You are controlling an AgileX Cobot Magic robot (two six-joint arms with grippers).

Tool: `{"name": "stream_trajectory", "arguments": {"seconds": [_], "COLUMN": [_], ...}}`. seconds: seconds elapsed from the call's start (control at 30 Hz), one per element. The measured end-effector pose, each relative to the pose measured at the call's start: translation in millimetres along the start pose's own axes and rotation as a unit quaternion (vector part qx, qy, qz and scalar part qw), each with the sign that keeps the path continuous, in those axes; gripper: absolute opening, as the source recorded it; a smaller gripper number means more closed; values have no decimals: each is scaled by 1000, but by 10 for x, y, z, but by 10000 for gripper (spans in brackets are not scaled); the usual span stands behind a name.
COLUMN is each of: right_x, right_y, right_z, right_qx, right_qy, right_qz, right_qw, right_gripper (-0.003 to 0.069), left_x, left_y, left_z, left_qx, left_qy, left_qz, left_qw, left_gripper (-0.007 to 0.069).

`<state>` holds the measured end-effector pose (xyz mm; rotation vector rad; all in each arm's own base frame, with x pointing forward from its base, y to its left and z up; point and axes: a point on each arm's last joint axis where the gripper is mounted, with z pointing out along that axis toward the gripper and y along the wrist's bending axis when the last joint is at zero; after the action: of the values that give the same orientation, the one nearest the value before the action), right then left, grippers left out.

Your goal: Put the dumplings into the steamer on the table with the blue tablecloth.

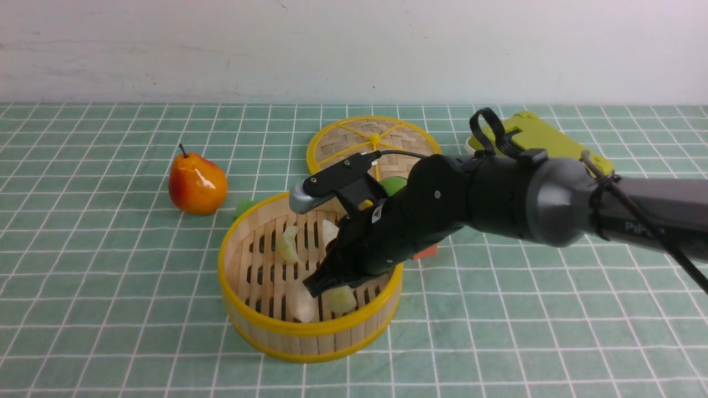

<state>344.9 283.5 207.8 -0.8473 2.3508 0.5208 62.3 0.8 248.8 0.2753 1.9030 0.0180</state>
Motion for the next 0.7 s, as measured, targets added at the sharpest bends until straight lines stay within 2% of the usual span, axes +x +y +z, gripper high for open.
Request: {"name": "stream_trajectory", "arguments": {"seconds": [0.2,0.3,0.37,0.47,0.53,0.63,0.7], "right_x": [-246,-454,-498,-541,-420,-136,2], "right_y": [73,163,189,249,257,238,223], "right_z": [-411,-1031,-1235,-1976,-2479,-2949,-3057], "right_qx": [8,29,38,88,136,188,202], "right_qy": [-49,-115,-135,-197,-235,-274,-283], "right_qz": [-32,-74,-82,-108,-111,-91,-79], "right_qw": [998,990,987,971,956,939,934], "right_gripper": [19,20,20,20,20,20,20], "left_x": [-9,-19,-19,-19,-18,-16,-16], "left_y": [-5,-10,-10,-10,-9,-8,-8], "left_z": [0,0,0,0,0,0,0], "left_qx": [2,5,5,5,5,4,4], "left_qy": [-5,-11,-11,-11,-10,-9,-9], "left_qz": [0,0,0,0,0,0,0], "left_qw": [1000,1000,1000,1000,1000,1000,1000], "left_gripper": [112,114,116,122,123,125,126]}}
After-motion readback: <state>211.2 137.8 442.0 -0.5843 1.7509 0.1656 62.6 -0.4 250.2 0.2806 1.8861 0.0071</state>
